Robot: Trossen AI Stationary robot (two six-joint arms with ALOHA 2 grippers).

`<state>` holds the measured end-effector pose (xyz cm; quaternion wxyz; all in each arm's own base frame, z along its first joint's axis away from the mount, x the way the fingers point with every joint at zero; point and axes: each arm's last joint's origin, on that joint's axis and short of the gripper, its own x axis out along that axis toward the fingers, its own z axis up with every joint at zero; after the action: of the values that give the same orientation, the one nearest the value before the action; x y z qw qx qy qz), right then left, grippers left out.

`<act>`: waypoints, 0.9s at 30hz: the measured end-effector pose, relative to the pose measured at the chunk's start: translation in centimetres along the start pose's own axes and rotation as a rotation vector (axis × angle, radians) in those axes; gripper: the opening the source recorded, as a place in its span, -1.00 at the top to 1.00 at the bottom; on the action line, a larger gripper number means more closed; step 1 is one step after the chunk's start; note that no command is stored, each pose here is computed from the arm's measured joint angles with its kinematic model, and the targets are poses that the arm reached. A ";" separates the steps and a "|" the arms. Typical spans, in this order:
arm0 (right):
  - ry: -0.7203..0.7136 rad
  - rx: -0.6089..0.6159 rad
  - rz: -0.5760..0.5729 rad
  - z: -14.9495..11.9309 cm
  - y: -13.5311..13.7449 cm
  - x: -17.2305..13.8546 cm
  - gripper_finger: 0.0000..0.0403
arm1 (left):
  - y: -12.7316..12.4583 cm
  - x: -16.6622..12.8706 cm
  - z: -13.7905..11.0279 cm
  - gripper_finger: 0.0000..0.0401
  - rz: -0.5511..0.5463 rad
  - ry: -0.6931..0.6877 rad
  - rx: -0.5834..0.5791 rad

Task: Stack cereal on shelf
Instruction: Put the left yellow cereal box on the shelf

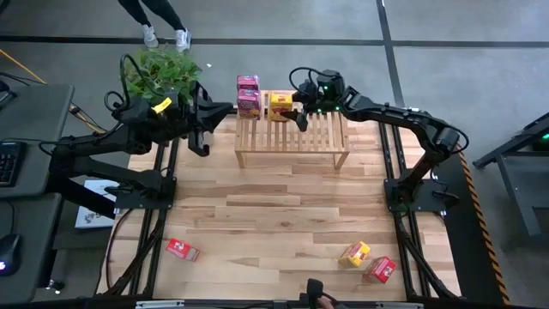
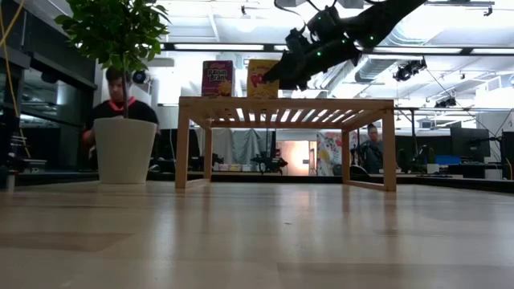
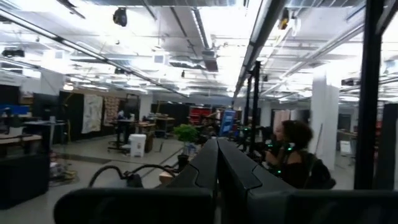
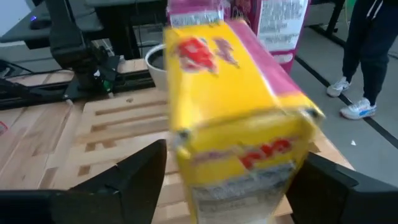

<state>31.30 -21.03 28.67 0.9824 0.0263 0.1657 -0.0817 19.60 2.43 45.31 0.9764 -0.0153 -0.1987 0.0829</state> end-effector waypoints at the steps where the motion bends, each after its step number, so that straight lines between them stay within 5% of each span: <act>1: -0.003 -0.002 0.000 0.0 0.0 0.0 -0.36 | 0.0 0.0 0.0 1.00 0.006 0.000 0.000; 9: -0.084 -0.005 -0.054 0.9 -0.4 -0.1 -0.03 | 0.1 0.0 0.1 1.00 0.030 -0.006 0.011; 17: -0.155 -0.063 -0.121 4.5 -1.6 -0.1 0.32 | 0.1 0.0 0.1 1.00 0.030 -0.008 0.009; 27: -0.157 -0.082 -0.067 6.3 -5.2 2.7 0.32 | 0.1 0.0 0.1 1.00 0.029 -0.008 0.008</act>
<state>34.94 -27.06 33.56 0.9894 -0.0262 0.0920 -0.1093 19.56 2.50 45.37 0.9744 -0.0139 -0.2019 0.0980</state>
